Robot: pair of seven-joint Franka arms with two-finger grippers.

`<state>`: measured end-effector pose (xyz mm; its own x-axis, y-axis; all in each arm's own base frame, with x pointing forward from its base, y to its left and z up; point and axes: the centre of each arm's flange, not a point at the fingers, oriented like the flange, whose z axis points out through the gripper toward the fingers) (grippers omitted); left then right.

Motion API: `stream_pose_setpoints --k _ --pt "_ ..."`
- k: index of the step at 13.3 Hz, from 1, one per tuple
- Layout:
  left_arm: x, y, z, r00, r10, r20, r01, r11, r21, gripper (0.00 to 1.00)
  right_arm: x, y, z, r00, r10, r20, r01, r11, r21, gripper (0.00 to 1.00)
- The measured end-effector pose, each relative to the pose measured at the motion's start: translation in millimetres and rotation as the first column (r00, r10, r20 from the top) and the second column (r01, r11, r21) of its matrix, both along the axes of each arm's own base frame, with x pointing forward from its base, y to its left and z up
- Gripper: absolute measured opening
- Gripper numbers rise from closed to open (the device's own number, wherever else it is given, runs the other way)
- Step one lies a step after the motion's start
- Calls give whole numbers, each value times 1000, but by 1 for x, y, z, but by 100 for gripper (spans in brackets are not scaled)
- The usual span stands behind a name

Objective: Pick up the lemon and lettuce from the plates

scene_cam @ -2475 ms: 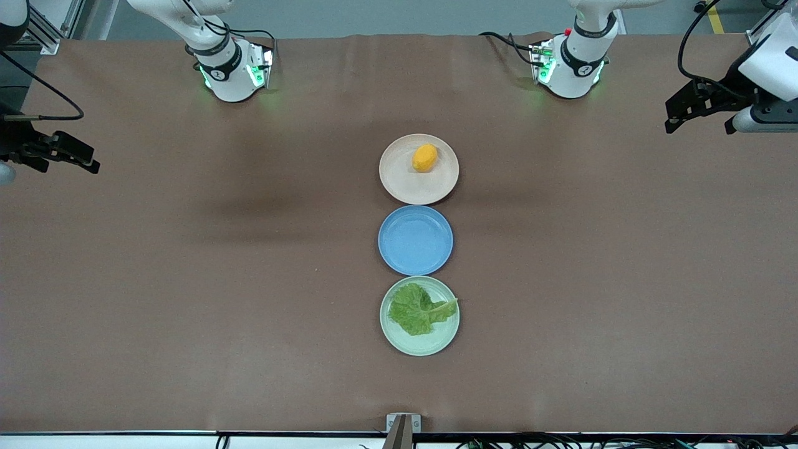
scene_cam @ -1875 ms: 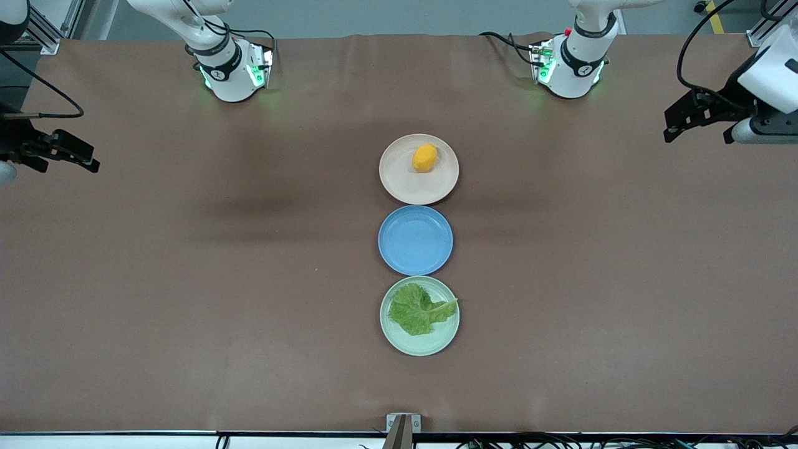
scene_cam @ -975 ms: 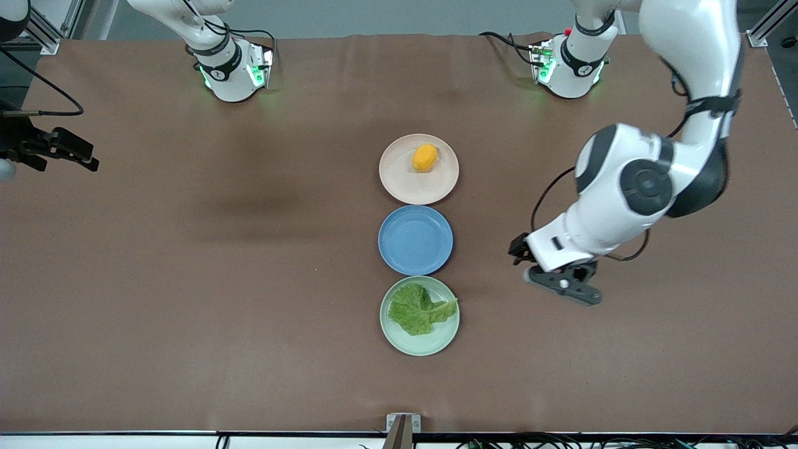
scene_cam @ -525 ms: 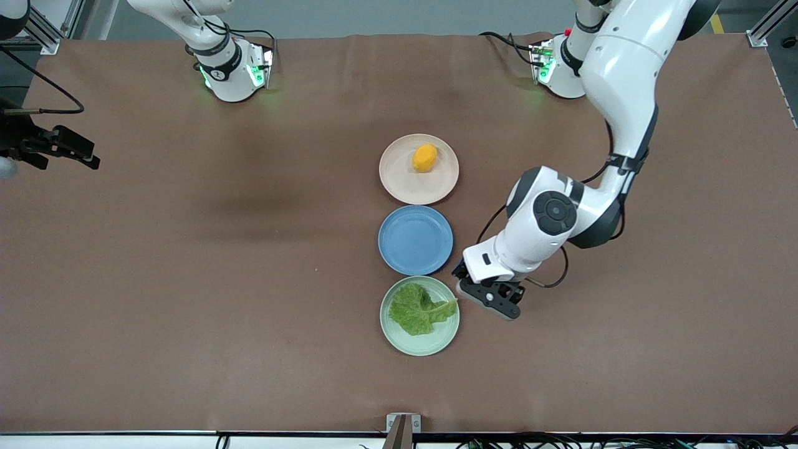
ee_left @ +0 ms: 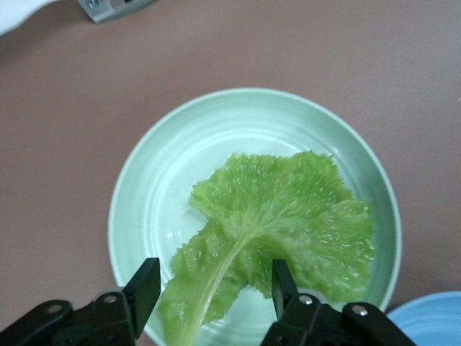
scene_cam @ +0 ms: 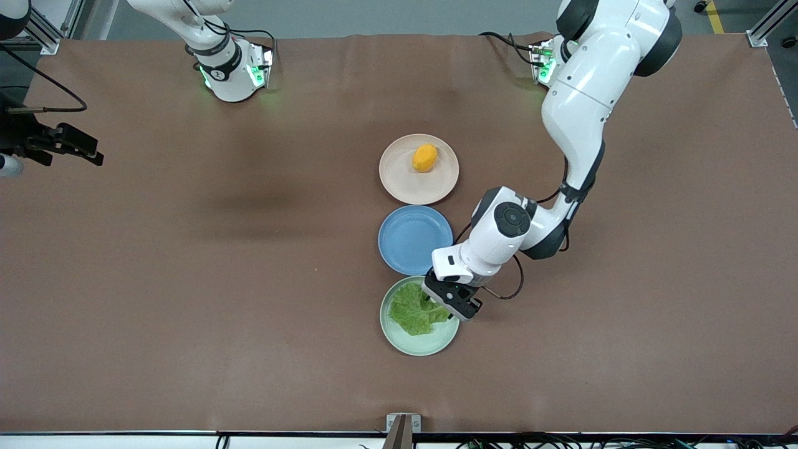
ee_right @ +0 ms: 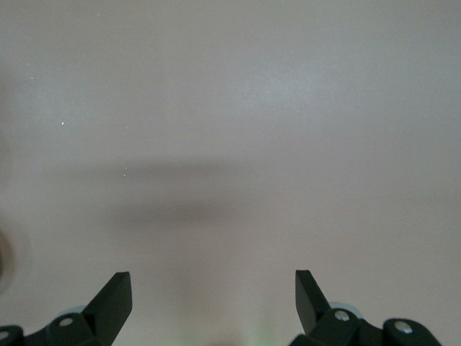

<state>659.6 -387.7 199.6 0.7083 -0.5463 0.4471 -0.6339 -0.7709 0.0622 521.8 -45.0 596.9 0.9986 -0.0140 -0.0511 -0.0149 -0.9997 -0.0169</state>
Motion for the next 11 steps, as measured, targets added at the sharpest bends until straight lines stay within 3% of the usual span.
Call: stream_pose_setpoints --k 3,5,6,7,8,11 --pt "-2 1 -22 998 -56 5 56 998 24 67 2 0 9 1000 0 20 0 1000 -2 100" --pt "-2 1 -26 996 -92 13 91 995 38 53 14 0 -7 1000 0 -8 0 1000 -3 100" --pt "-2 1 -26 994 -104 18 104 994 42 53 24 -1 -22 999 -1 -33 0 1000 -3 100" --pt "-1 1 -26 992 -122 24 121 991 48 46 35 -1 -39 998 -1 -58 1 1000 -4 100" --pt "-1 1 -25 989 -142 32 141 988 56 30 46 -1 -55 997 -1 -78 1 1000 -5 100" --pt "2 1 -20 986 -160 49 157 986 60 5 53 8 -76 991 -67 -120 72 997 38 100"
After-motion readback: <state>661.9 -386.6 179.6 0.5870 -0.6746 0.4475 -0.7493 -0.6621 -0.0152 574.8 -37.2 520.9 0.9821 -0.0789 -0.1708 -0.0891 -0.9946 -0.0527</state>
